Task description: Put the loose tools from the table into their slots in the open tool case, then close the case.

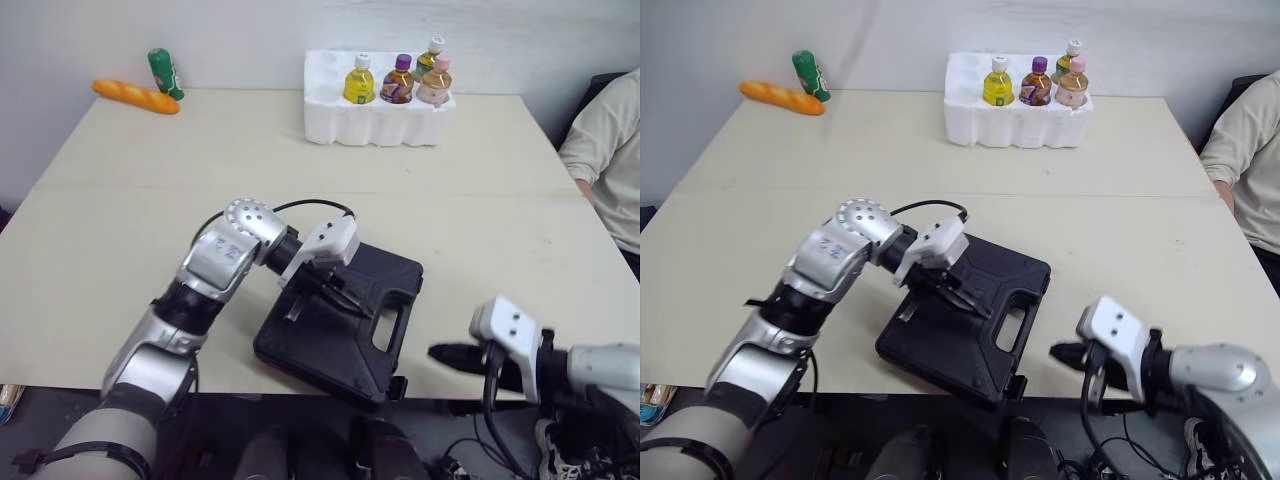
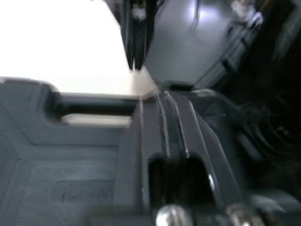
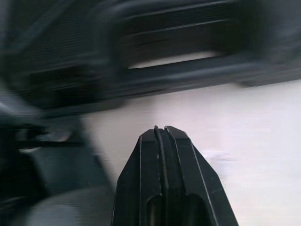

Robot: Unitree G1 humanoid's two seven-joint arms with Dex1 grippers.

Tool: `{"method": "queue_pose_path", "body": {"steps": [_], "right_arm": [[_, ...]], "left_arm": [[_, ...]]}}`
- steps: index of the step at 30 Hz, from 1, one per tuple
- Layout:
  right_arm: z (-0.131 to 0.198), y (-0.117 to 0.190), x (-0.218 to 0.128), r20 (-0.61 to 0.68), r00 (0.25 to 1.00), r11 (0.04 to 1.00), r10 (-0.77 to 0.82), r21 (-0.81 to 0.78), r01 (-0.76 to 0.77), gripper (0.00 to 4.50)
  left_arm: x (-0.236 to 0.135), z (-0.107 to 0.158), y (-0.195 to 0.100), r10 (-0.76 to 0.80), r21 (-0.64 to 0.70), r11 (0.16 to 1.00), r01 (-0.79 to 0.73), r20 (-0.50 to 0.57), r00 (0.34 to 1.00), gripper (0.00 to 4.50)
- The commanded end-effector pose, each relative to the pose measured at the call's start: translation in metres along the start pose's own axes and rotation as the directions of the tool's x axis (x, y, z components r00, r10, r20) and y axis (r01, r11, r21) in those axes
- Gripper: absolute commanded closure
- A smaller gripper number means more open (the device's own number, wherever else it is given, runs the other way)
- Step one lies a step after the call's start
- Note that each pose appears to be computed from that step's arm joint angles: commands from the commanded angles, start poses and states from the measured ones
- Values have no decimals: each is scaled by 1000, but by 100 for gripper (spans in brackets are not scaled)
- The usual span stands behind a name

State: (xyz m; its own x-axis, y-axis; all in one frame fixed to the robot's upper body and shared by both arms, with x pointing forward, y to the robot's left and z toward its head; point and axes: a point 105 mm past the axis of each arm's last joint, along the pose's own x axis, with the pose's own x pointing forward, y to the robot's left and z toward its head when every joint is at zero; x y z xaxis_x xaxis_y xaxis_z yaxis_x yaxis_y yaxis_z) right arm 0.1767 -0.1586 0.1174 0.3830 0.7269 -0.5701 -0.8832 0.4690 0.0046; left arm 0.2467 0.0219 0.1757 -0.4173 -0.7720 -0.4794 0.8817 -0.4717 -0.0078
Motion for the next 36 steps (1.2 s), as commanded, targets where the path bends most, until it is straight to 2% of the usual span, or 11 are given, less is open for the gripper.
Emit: {"method": "queue_pose_path", "body": {"steps": [1, 6, 10, 13, 20, 26, 30, 32, 34, 35, 36], "right_arm": [[3, 9, 5, 12, 1000, 1000, 15, -12, -15, 450], [-3, 11, 14, -5, 1000, 999, 30, 17, -30, 450], [-1, 18, 17, 5, 998, 998, 62, 18, -62, 450], [9, 19, 19, 54, 996, 997, 73, 20, -74, 450], [38, 19, 19, 176, 979, 993, 103, 32, -110, 450], [34, 17, 19, 111, 988, 994, 105, 16, -108, 450], [34, 4, 11, 100, 995, 999, 22, -29, -19, 450], [35, -8, 2, 109, 993, 997, -53, -52, 59, 450], [40, -17, -14, 134, 985, 992, -105, -56, 113, 385], [43, -19, -22, 149, 983, 991, -109, -61, 119, 356], [47, -21, -31, 161, 980, 989, -113, -74, 126, 311]], "left_arm": [[22, -12, -7, -42, -27, 999, 40, -75, 996, 447], [38, -37, 5, 34, 25, 999, -29, -207, 978, 447], [38, -43, 6, 35, 21, 999, -31, -236, 971, 447], [36, -48, -1, 1, 15, 1000, 3, -256, 967, 447], [34, -56, 7, 38, 19, 999, -34, -288, 957, 447], [30, -57, 13, 63, 20, 998, -60, -281, 958, 447], [15, -45, 16, 112, 6, 994, -113, -174, 978, 447], [0, -32, 20, 178, -36, 983, -180, -40, 983, 447], [-25, -20, 25, 276, -100, 959, -266, 108, 955, 450], [-37, -18, 27, 326, -129, 942, -308, 150, 933, 385], [-50, -17, 26, 368, -150, 927, -344, 180, 912, 358]]}}
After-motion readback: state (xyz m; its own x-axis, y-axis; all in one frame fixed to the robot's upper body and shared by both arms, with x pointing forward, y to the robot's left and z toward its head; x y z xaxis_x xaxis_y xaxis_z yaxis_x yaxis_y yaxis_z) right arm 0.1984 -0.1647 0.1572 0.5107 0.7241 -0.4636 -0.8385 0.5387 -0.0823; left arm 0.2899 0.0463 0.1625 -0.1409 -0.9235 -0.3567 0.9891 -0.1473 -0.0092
